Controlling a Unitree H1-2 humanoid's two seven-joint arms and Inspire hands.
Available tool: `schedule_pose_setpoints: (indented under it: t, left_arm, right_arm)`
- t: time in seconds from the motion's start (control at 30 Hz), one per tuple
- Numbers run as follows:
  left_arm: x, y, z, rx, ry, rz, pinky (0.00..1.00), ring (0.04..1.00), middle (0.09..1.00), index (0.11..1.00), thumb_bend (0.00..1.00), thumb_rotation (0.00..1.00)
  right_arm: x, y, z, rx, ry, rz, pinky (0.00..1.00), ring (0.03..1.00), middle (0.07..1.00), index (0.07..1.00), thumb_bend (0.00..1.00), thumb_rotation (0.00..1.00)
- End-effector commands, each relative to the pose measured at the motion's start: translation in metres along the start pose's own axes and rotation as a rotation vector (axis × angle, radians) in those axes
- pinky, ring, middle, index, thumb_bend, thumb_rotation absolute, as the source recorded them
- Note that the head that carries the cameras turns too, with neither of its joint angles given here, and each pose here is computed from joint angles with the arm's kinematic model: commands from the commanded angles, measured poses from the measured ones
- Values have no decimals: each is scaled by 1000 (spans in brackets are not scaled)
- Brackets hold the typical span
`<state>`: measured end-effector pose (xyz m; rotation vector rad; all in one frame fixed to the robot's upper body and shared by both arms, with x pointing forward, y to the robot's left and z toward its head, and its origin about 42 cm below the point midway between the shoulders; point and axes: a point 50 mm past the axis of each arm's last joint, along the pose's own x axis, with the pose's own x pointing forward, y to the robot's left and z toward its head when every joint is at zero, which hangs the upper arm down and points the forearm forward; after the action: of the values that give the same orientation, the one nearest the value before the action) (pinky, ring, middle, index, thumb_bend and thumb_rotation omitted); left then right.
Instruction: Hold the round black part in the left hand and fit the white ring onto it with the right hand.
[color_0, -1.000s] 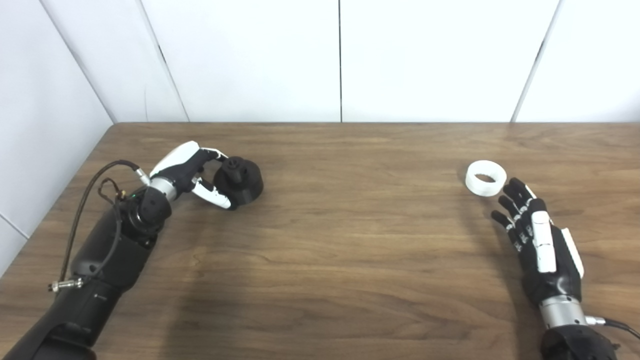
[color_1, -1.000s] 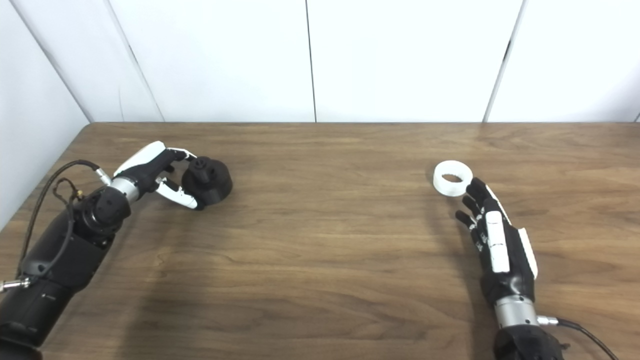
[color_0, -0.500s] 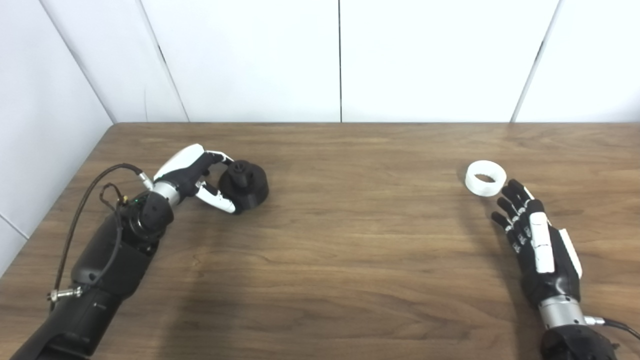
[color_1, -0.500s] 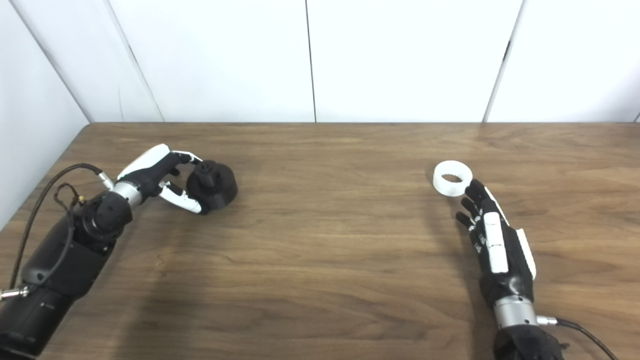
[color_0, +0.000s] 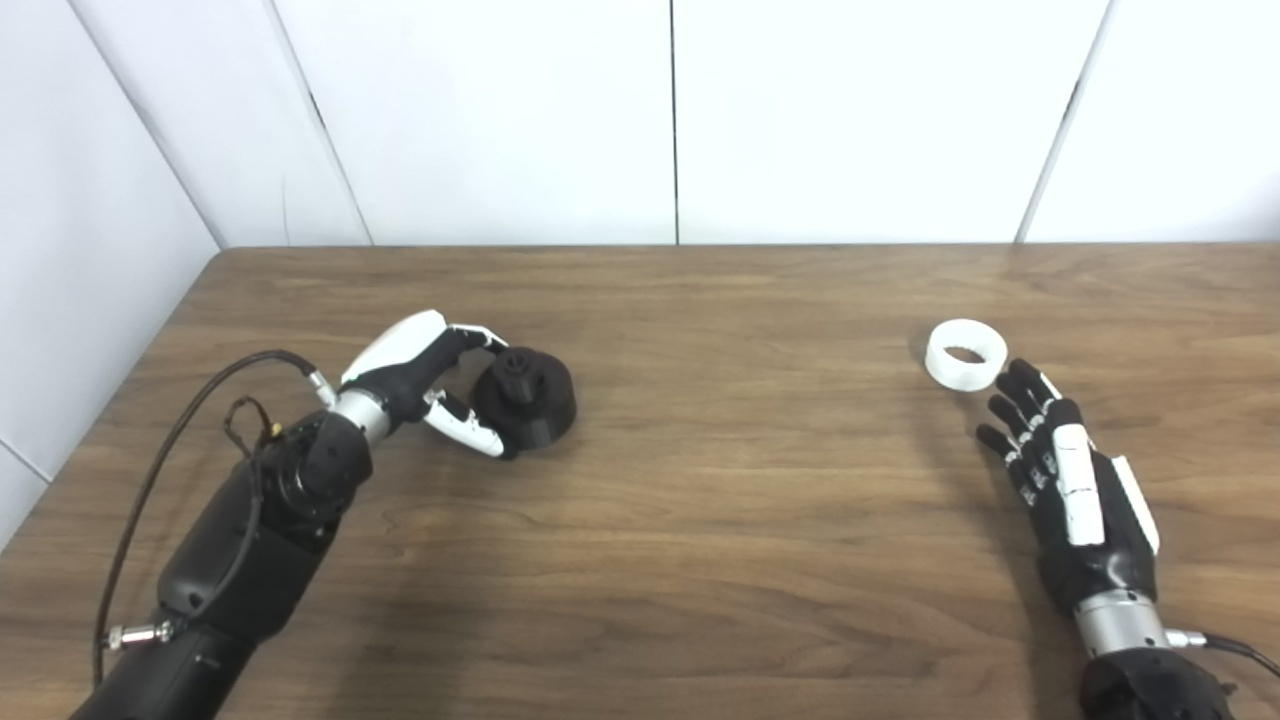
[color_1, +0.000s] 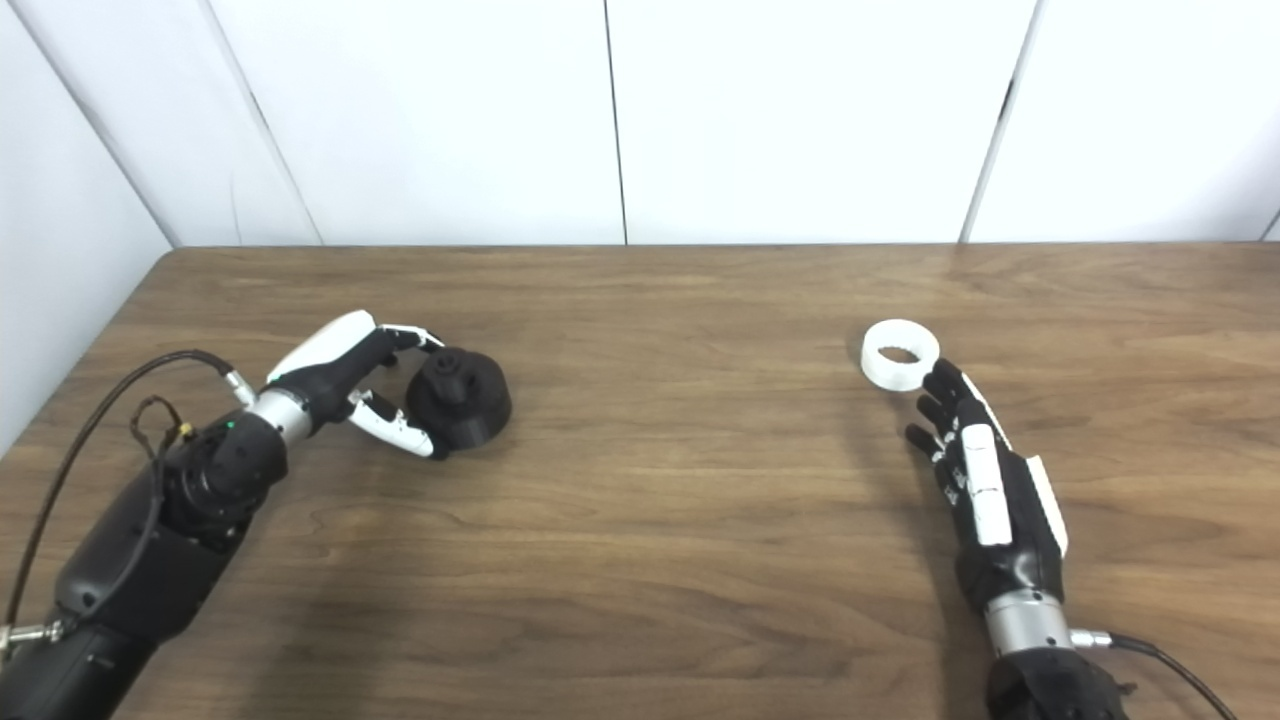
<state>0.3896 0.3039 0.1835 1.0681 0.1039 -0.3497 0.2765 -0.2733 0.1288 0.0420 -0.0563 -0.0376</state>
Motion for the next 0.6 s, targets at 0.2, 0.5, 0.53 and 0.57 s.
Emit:
schedule_pose_setpoints:
  t: [0.2, 0.5, 0.53, 0.57]
  left_arm:
    - [-9, -4, 39, 46, -142, -36, 871, 951, 888, 702, 872, 155]
    - [-15, -15, 60, 84, -206, -76, 858, 953, 897, 704, 872, 185]
    - [-16, -16, 62, 84, -210, -78, 856, 952, 896, 703, 876, 189]
    - [-17, -17, 63, 84, -213, -79, 855, 951, 894, 700, 881, 189]
  right_arm:
    - [0, 1, 8, -14, -27, 14, 878, 943, 933, 924, 562, 933]
    - [0, 1, 8, -16, -30, 17, 884, 947, 937, 926, 559, 935]
    - [0, 1, 9, -19, -31, 17, 883, 945, 937, 926, 556, 940]
    - [0, 1, 9, -20, -32, 18, 880, 943, 935, 925, 553, 940]
